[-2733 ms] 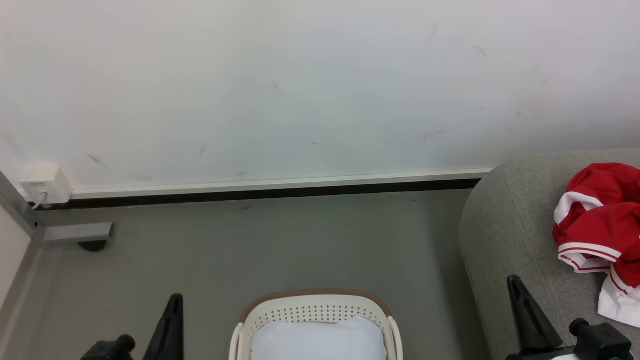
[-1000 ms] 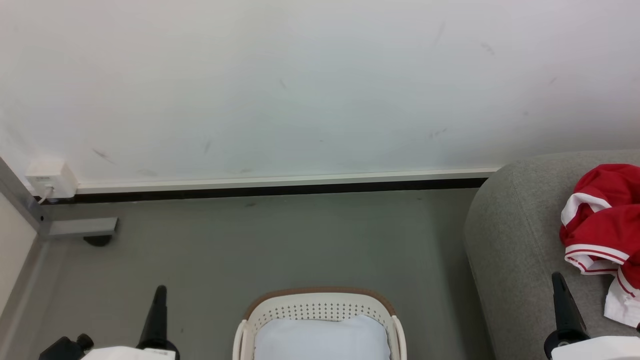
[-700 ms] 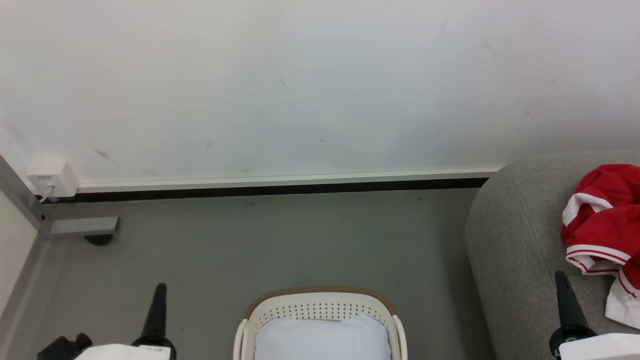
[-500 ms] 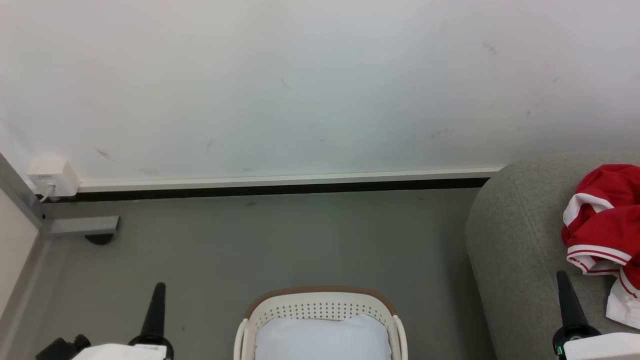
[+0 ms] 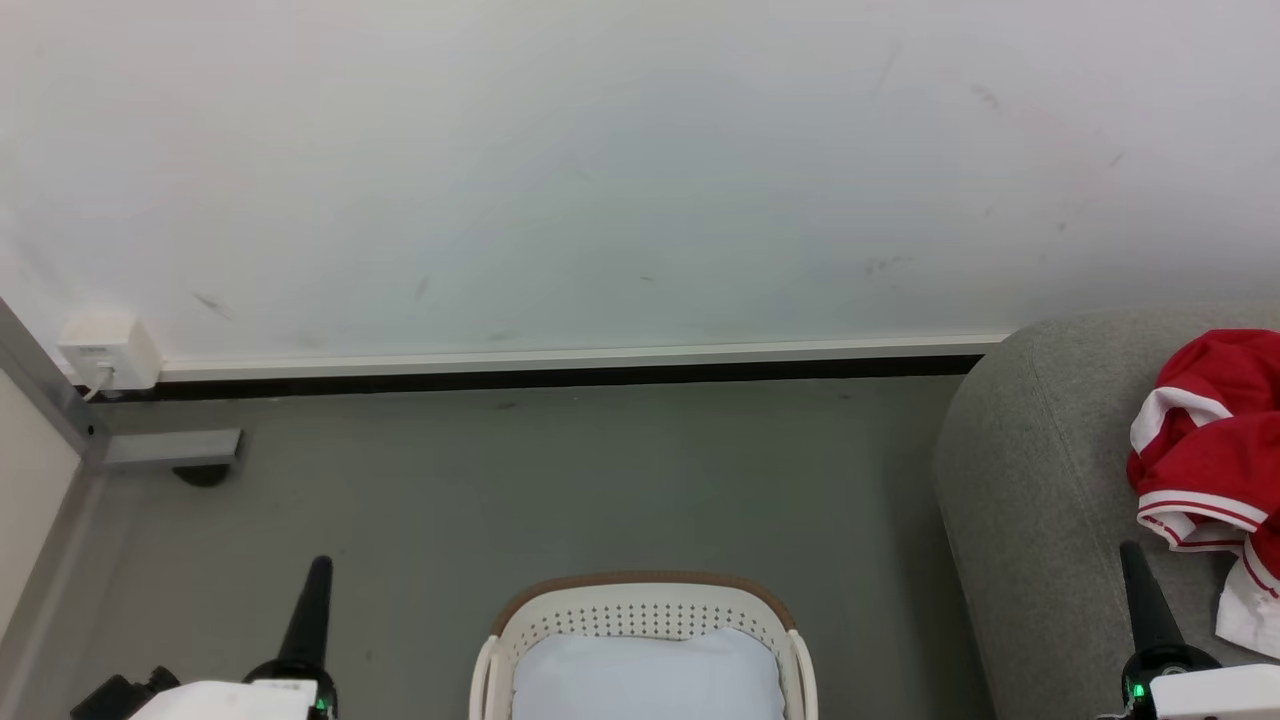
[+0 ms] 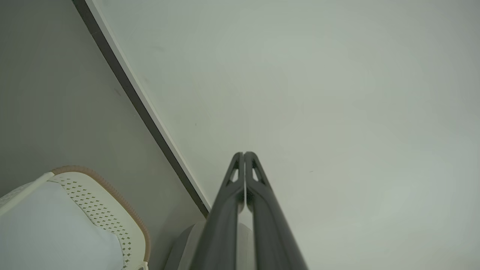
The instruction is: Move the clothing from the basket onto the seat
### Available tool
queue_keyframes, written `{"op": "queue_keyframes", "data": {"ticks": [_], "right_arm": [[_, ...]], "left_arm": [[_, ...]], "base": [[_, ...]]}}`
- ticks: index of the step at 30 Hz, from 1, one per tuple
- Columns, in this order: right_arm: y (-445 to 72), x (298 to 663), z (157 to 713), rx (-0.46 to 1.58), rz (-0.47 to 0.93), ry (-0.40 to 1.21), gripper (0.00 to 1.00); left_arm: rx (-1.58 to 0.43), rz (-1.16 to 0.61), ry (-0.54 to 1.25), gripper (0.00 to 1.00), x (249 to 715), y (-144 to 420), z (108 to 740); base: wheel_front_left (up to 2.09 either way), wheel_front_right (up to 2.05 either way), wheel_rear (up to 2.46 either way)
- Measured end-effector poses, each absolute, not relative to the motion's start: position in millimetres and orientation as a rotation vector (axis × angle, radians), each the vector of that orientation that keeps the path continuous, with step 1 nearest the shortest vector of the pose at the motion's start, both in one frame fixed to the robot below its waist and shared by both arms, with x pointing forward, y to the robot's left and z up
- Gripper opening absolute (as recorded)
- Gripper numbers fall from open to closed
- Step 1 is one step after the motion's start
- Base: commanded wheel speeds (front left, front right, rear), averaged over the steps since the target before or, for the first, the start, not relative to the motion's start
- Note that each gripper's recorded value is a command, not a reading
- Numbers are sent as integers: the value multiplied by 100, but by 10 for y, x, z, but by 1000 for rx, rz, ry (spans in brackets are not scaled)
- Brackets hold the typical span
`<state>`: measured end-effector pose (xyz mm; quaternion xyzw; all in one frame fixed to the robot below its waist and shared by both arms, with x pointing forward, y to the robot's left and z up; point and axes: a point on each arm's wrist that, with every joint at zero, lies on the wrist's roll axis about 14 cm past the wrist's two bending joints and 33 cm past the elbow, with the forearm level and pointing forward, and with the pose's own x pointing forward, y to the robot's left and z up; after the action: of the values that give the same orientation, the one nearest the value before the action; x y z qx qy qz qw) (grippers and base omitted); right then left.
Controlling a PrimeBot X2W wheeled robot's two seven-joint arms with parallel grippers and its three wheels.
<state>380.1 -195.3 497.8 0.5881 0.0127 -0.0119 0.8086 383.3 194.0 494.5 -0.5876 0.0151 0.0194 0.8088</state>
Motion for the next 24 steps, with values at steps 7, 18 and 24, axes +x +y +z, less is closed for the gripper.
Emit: {"op": "queue_keyframes", "data": {"ticks": [7, 18, 24], "right_arm": [[-1960, 3816, 4989, 1317, -24, 25, 0], [-1974, 3839, 5011, 1398, -18, 21, 0], [-1979, 3851, 5024, 1444, -15, 16, 0]], "left_arm": [[-1316, 37, 29, 0, 3844, 1945, 4962], [-1403, 32, 25, 0, 3851, 1961, 4979], [-1442, 24, 22, 0, 3862, 1962, 4998]], "base": [[0, 0, 0], [0, 0, 0], [0, 0, 0]]}}
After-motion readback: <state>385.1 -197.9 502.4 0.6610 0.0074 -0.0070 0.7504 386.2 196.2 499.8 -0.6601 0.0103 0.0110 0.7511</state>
